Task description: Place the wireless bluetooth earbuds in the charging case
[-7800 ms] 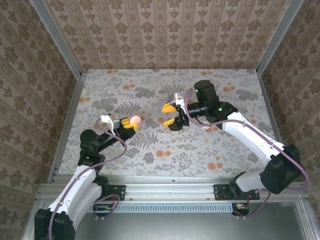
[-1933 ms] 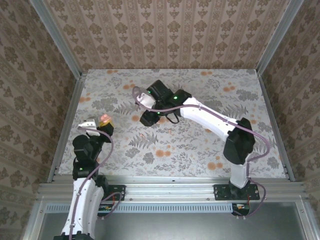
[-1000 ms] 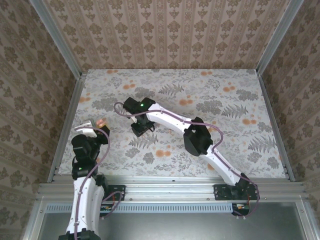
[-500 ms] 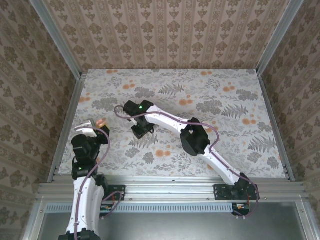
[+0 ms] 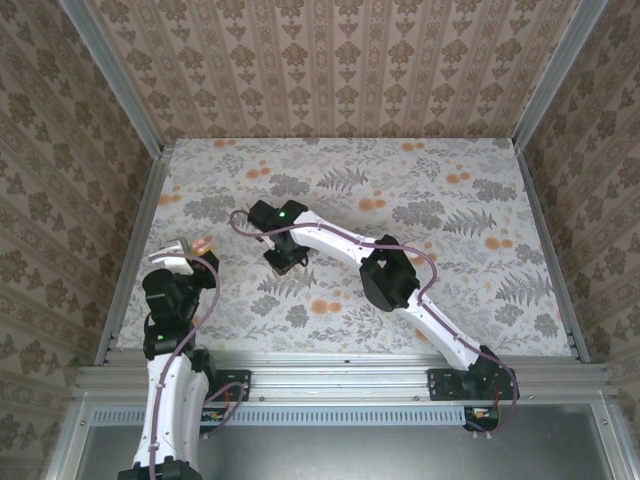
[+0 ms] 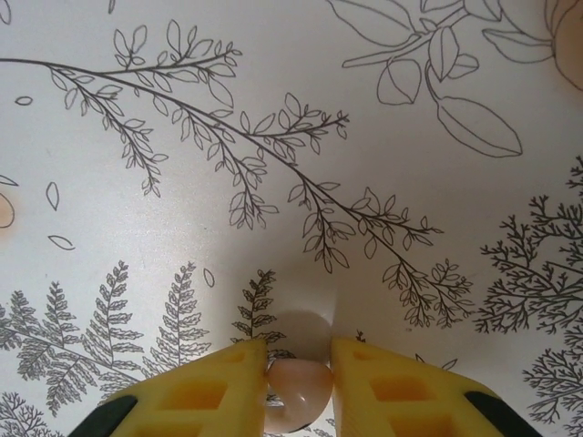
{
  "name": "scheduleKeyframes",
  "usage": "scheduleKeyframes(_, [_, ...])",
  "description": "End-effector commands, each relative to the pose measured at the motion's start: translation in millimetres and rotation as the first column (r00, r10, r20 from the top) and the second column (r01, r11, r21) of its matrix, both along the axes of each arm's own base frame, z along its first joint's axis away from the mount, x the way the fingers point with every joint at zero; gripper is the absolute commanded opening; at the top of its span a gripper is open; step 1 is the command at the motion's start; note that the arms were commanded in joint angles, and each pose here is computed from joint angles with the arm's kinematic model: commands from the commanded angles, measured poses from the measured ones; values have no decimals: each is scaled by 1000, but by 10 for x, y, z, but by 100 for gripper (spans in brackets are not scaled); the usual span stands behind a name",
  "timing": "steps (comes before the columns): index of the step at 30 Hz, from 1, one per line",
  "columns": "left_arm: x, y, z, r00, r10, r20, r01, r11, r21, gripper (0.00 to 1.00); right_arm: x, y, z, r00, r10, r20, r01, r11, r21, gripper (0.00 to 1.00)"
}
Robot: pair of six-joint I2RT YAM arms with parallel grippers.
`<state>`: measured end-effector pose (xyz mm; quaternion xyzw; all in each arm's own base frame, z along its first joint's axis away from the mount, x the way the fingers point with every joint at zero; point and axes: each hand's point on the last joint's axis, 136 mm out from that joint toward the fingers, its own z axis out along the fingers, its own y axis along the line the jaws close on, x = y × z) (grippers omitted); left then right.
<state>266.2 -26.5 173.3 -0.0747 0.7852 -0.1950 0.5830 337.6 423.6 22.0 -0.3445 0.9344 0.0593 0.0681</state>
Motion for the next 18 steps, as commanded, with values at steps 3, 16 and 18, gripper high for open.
scheduleKeyframes(3, [9,15,69,1000,7,6,-7,1000,-16,8,10,63,39,1000,-23,10,23,1000,21,21])
scheduleKeyframes(16, [41,-121,-4,997,-70,-29,69,996,-59,8,60,46,718,983,-126,135,97,974,207,19])
scheduleKeyframes(18, [47,-157,-31,995,-89,-42,86,994,-71,8,54,14,830,977,-151,152,111,963,246,19])
